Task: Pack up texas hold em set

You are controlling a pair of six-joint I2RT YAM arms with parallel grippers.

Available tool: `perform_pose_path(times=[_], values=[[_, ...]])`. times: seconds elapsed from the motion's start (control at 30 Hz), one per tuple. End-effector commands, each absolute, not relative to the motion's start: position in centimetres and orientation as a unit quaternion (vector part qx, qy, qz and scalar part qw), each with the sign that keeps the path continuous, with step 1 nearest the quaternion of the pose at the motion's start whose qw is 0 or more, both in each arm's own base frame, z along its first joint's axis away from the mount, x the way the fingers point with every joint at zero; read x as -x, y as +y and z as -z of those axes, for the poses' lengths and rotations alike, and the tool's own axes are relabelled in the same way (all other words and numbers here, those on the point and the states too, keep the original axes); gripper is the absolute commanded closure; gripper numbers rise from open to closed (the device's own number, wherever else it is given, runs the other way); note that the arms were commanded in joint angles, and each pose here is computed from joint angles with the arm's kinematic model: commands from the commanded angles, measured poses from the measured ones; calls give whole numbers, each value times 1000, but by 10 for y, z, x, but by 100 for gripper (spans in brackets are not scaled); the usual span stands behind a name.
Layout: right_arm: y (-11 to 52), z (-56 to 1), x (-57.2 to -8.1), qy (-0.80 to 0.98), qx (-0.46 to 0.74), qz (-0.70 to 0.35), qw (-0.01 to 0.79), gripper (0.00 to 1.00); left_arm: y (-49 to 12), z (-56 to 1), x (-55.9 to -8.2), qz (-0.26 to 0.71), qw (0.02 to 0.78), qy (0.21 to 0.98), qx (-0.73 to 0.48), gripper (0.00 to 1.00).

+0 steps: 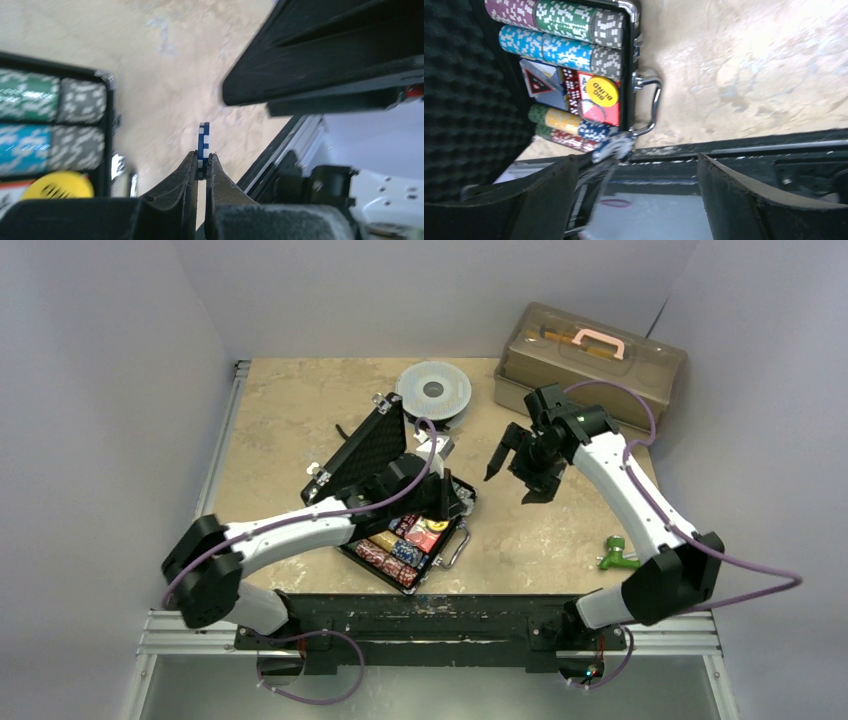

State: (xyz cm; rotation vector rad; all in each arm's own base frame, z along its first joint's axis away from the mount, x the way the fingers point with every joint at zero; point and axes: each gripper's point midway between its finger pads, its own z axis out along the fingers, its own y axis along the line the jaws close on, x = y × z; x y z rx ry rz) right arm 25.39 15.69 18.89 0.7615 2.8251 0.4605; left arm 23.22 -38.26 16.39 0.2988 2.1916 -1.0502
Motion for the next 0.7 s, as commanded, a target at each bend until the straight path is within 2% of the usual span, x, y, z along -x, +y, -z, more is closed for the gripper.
perform_pose_path(times=[0.0,0.2,0.37,0.57,0.67], values=[[117,-207,-249,960,-169,-105,198,11,-305,-162,-197,278,323,874,-234,100],[107,-170,-230,974,-153,-74,152,11,-262,-153,-156,251,258,898,-255,100],[121,-151,-229,975,-155,-99,121,12,-257,-150,-164,217,254,911,-242,100],[127,-145,-236,979,-144,-102,107,12,-256,-123,-165,156,186,939,-243,100],[131,-141,-236,979,-141,-109,98,12,-261,-116,-165,154,176,941,-245,100]])
